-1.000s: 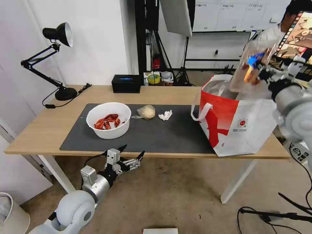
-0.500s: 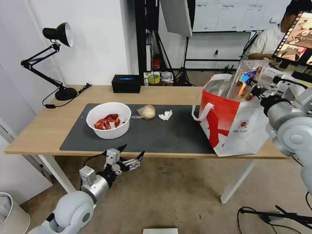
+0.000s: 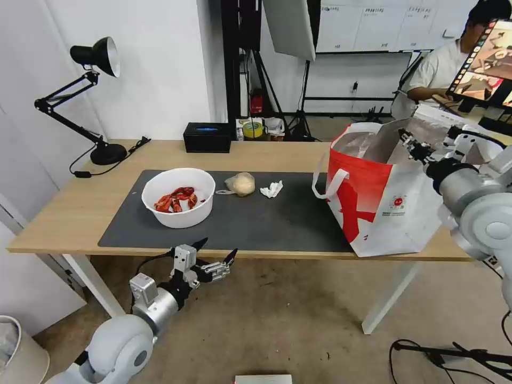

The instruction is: Pick up the trash from the table and place it into the takeout bag.

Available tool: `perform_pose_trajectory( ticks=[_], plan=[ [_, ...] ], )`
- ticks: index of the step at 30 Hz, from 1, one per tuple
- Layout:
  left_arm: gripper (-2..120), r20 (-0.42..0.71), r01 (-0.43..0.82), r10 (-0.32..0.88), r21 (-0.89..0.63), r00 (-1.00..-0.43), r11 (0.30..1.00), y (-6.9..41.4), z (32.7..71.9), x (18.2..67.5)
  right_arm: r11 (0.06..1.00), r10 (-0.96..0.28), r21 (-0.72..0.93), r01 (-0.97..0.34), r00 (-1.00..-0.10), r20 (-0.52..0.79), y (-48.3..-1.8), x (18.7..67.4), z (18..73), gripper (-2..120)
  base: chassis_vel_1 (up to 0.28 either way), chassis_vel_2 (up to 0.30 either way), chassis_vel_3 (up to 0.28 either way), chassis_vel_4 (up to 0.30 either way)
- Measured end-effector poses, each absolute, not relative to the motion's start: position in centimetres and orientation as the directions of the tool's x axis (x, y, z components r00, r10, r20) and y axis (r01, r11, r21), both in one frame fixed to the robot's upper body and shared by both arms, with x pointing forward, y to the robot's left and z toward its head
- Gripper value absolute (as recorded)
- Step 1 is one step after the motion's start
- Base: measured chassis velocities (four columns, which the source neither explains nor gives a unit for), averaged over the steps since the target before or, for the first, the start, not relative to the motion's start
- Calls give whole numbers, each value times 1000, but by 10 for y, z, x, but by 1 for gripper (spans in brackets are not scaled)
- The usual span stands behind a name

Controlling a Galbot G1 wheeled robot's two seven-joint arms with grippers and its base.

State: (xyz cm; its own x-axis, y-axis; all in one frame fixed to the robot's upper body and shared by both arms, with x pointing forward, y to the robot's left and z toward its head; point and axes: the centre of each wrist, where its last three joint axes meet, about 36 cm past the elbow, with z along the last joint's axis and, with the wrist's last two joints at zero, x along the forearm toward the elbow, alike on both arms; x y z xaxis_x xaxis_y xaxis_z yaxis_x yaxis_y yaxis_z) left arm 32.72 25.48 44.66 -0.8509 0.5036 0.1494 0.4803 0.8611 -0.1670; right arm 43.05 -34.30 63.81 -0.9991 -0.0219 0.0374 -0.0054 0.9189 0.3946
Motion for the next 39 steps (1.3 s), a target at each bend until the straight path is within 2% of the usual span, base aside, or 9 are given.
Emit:
perform_pose_trajectory(
  ticks=[2,4,6,8,10,13,17,25,39],
  plan=[
    [100,148,480,503,-166,-852,862,255,447,327,919,-28,394,-12,-999,34,-343,430,639,53,0,0,0,0],
    [100,145,475,497,-165,-855,865,258,449,328,919,-60,390,-53,-998,8,-341,428,642,66,0,0,0,0],
    [100,145,474,497,-166,-856,865,258,449,328,919,-70,389,-65,-998,0,-340,428,643,68,0,0,0,0],
    [100,143,468,492,-169,-859,867,262,451,328,913,-142,380,-151,-989,-52,-335,425,647,80,0,0,0,0],
    [100,143,467,491,-169,-860,868,262,451,328,911,-153,378,-164,-987,-58,-334,424,647,81,0,0,0,0],
    [100,139,459,481,-166,-866,873,267,451,329,889,-305,320,-327,-945,-120,-321,416,646,96,0,0,0,0],
    [100,133,449,469,-158,-873,880,275,450,329,862,-453,186,-472,-881,-135,-304,402,633,100,0,0,0,0],
    [100,124,416,429,-117,-895,902,290,442,328,837,-542,42,-546,-837,-79,-288,383,591,100,0,0,0,0],
    [100,107,334,342,-93,-933,938,309,418,313,903,-419,75,-424,-905,-74,-273,327,477,100,0,0,0,0]
  ],
)
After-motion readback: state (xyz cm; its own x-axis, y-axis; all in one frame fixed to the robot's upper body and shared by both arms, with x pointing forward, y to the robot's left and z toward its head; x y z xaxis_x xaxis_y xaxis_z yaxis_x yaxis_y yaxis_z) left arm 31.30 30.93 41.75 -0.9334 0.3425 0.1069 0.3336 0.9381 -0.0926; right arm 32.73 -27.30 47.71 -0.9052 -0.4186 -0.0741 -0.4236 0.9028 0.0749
